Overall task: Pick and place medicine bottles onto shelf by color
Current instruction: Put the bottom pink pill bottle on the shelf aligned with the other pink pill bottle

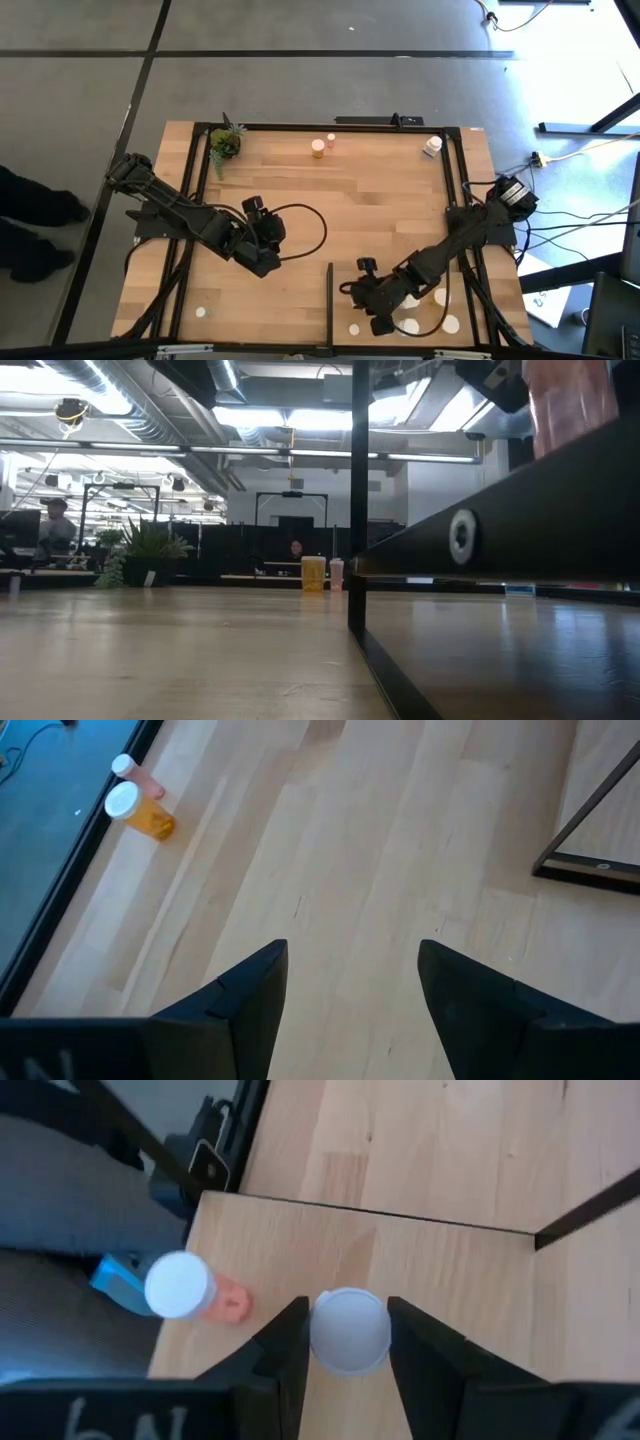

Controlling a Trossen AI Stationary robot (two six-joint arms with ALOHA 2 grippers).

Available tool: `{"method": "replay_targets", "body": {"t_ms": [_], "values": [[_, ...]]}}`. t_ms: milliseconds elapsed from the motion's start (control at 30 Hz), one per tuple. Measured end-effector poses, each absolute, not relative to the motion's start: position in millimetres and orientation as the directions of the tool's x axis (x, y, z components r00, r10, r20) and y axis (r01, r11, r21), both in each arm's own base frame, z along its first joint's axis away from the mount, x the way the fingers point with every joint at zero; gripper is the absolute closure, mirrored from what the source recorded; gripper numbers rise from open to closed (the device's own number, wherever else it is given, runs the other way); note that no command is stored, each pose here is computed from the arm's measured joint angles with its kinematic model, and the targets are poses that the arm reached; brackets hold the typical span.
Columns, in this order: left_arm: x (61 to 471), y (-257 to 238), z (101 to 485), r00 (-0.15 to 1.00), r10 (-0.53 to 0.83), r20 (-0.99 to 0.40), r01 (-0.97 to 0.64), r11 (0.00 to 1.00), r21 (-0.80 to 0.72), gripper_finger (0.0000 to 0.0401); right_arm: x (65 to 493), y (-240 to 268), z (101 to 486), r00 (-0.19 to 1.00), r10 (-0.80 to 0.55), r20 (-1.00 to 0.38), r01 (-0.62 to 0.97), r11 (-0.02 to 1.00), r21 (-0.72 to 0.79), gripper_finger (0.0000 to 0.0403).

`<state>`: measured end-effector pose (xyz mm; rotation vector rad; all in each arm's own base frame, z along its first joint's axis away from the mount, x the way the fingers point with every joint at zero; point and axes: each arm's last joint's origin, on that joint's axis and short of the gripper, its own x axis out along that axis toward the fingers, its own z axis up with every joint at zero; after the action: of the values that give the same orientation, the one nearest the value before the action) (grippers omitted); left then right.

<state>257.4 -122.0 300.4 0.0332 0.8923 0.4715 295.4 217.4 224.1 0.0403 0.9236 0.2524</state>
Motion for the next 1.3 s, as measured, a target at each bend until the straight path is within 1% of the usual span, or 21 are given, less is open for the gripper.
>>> {"method": "replay_targets", "body": {"t_ms": [200,433,500,633,833,933,1167,1300], "values": [[258,-122,301,0.535,0.408,-0.740,-0.382,0.898,0.219,0.0182,298,222,211,0.560,0.210,-0.802,-0.198,0.973,0.116,0.0279],[258,-124,301,0.544,0.398,-0.739,-0.377,0.902,0.208,0.0182,299,223,209,0.562,0.206,-0.801,-0.218,0.971,0.096,0.0279],[258,-128,301,0.558,0.360,-0.747,-0.334,0.922,0.196,0.0182,300,223,209,0.563,0.208,-0.800,-0.231,0.969,0.089,0.0279],[257,-143,303,0.594,0.249,-0.765,-0.191,0.967,0.167,0.0182,300,223,208,0.563,0.206,-0.801,-0.232,0.969,0.086,0.0279],[254,-162,305,0.624,0.104,-0.775,-0.023,0.993,0.115,0.0182,300,223,208,0.565,0.199,-0.801,-0.231,0.970,0.078,0.0279],[252,-167,306,0.637,0.079,-0.767,0.000,0.995,0.102,0.0182,299,223,208,0.564,0.198,-0.801,-0.232,0.970,0.076,0.0279],[250,-172,306,0.640,0.067,-0.766,0.016,0.995,0.101,0.0182,300,223,208,0.564,0.198,-0.802,-0.223,0.971,0.083,0.0278],[250,-172,306,0.641,0.067,-0.765,0.015,0.995,0.100,0.0182,300,223,207,0.564,0.201,-0.801,-0.230,0.970,0.081,0.0267]]}}
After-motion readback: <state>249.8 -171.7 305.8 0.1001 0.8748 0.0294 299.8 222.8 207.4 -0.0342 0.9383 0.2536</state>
